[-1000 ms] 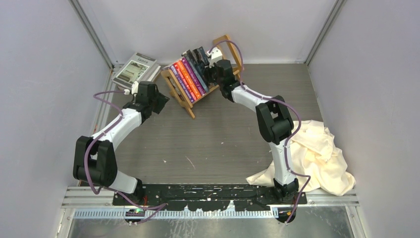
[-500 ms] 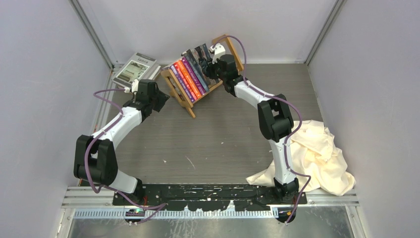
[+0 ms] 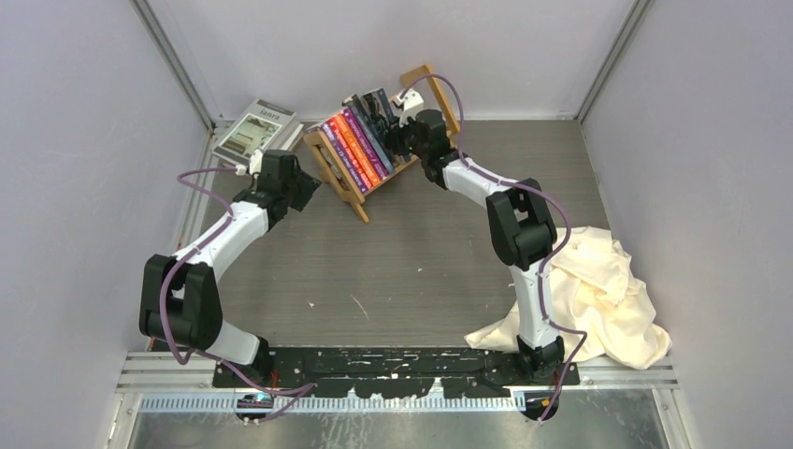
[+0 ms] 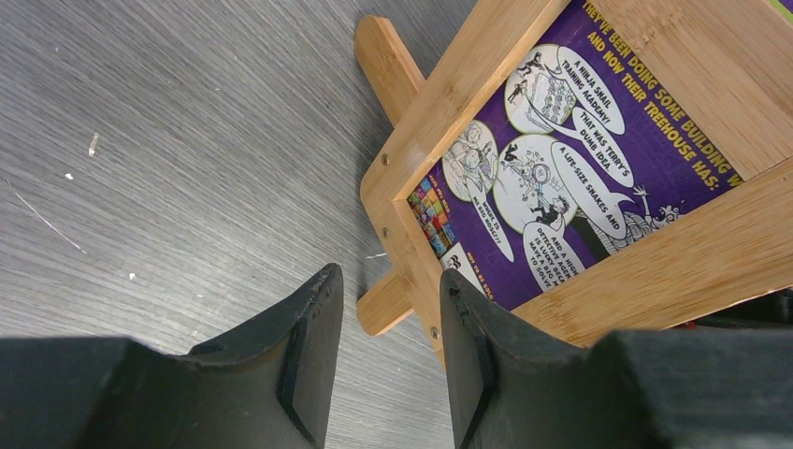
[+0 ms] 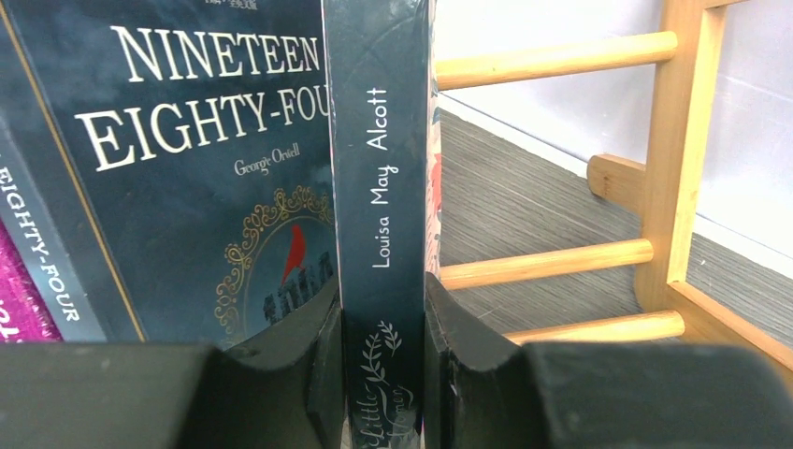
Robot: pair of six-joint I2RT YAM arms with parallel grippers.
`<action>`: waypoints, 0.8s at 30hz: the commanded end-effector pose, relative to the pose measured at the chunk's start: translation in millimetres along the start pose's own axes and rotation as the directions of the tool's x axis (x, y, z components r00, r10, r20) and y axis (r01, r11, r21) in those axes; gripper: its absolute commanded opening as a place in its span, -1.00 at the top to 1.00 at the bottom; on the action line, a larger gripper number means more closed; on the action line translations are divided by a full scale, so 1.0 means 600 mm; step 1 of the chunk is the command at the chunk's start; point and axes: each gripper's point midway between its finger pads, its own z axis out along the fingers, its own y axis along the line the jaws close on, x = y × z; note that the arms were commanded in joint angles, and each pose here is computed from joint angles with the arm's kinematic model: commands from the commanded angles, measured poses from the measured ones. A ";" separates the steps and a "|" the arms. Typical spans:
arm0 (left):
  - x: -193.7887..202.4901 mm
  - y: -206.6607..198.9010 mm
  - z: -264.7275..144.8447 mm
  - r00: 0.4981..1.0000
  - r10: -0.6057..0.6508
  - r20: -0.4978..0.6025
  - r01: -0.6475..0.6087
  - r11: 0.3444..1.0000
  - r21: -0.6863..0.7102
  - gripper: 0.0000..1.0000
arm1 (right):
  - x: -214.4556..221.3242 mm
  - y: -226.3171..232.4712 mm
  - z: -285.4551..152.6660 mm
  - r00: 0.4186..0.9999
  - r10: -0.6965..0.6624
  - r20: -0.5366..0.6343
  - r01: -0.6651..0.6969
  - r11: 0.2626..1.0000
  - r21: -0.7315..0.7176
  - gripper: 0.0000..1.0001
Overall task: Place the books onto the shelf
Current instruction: Place the book on the shelf.
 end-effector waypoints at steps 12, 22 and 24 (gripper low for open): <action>-0.020 -0.033 -0.021 0.999 -0.029 0.038 0.026 0.998 0.060 0.14 | -0.089 0.109 -0.066 0.996 -0.014 0.087 0.028 0.986 -0.165 0.98; -0.010 -0.043 -0.023 0.999 -0.020 0.030 0.018 0.997 0.070 0.14 | -0.088 0.143 -0.076 0.996 -0.038 0.078 0.050 0.986 -0.156 0.94; -0.008 -0.043 -0.022 0.999 -0.017 0.028 0.015 0.998 0.069 0.14 | -0.087 0.148 -0.076 0.997 -0.037 0.075 0.048 0.987 -0.151 0.89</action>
